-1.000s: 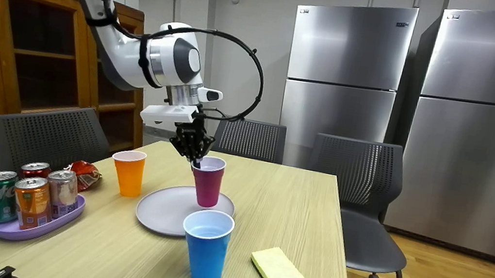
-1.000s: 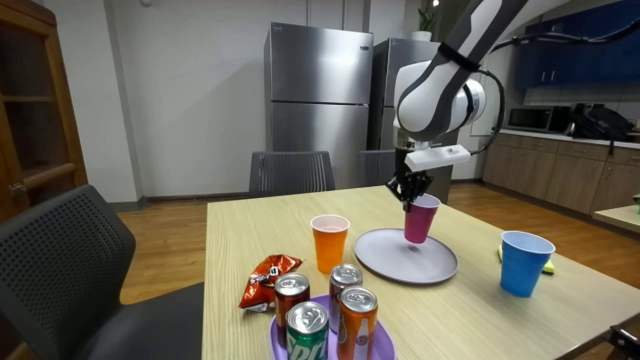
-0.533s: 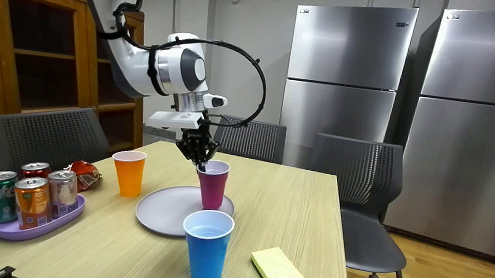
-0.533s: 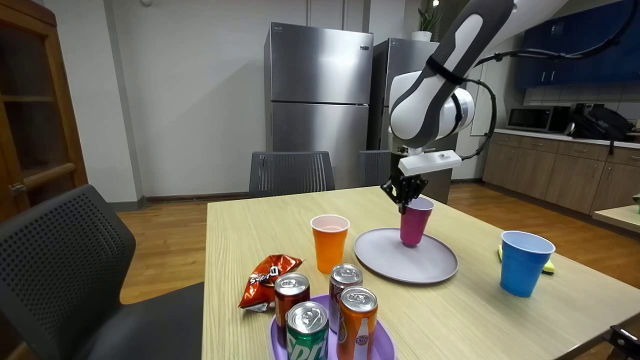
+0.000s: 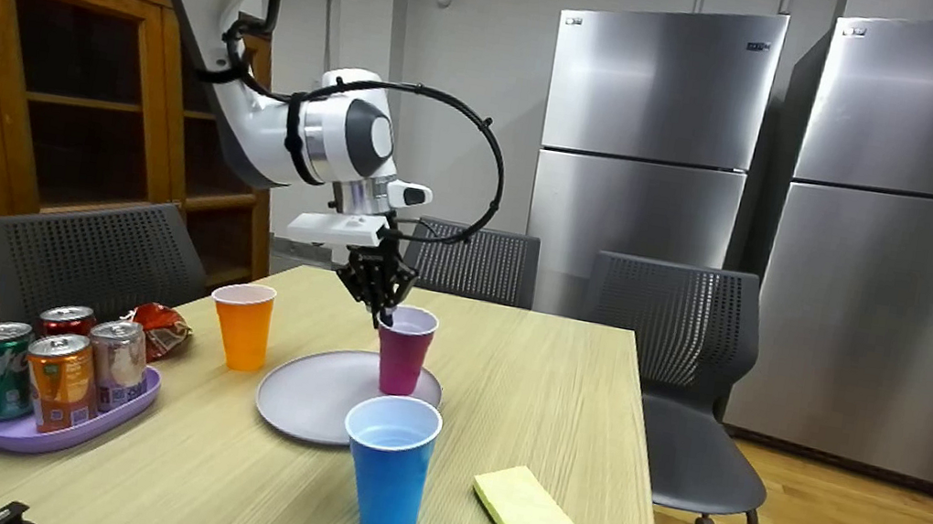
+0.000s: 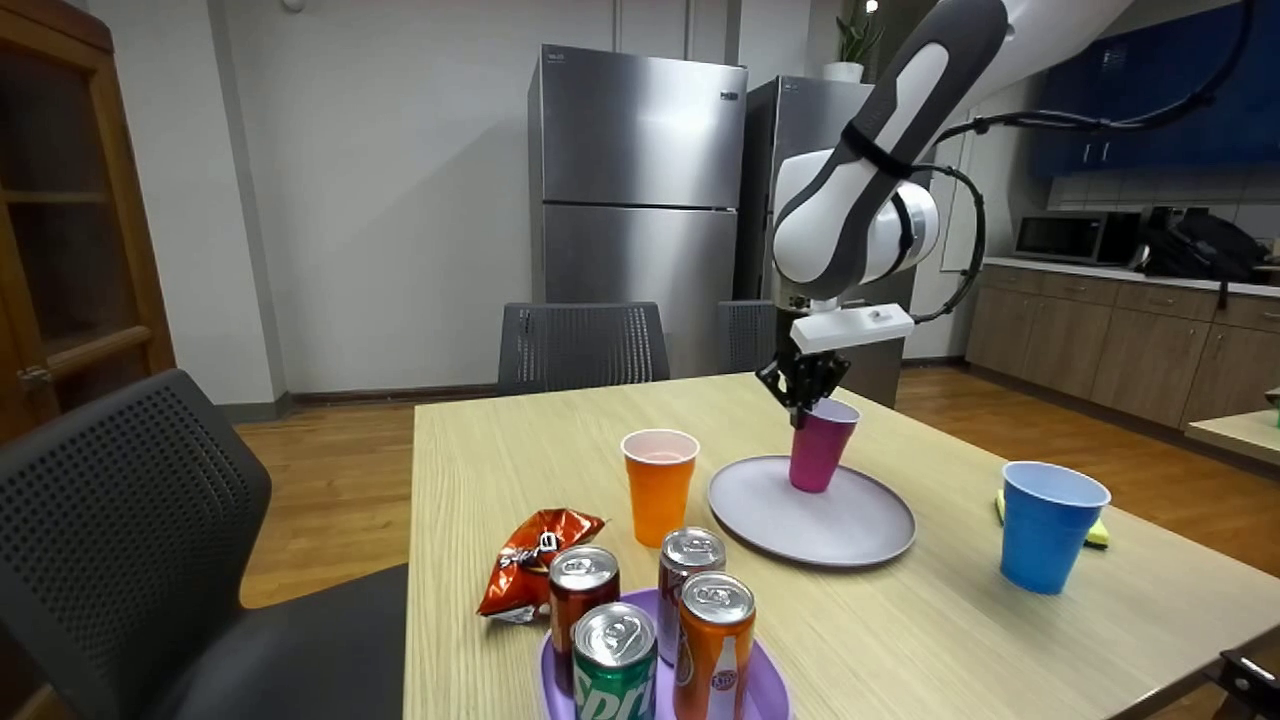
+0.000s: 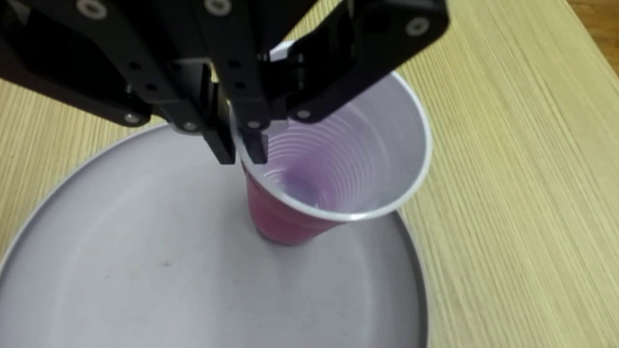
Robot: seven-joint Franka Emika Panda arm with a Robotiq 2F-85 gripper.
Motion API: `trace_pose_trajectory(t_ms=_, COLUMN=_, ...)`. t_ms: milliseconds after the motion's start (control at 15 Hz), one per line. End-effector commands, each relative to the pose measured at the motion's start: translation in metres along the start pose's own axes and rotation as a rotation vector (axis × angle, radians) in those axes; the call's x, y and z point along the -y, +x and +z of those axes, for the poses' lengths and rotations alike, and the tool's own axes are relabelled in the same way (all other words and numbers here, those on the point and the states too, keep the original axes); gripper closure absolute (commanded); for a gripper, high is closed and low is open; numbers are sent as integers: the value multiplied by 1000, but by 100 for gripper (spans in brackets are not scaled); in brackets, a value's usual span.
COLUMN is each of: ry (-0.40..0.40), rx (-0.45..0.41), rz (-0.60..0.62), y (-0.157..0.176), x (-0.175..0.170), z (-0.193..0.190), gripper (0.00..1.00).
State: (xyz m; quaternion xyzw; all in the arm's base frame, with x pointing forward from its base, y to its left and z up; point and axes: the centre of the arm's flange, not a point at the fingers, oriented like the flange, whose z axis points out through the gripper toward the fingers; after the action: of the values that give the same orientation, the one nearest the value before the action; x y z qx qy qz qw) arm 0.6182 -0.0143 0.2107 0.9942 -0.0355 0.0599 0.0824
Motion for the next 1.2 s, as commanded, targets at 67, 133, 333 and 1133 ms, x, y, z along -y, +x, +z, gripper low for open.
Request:
trace_pose_trajectory(t_ms=67, ry=6, rx=7, rz=-9, y=9, x=-4, z=-6, gripper=48)
trace_pose_trajectory(t_ms=133, ry=7, rx=0, rz=-7, y=9, x=-5, z=-10, gripper=42)
trace_pose_trajectory(t_ms=333, ry=9, rx=-18, rz=-2, y=7, x=-6, z=-20, gripper=18)
trace_pose_trajectory(t_ms=1133, ry=19, rx=-107, rz=-37, y=-7, x=29, z=-87, gripper=0)
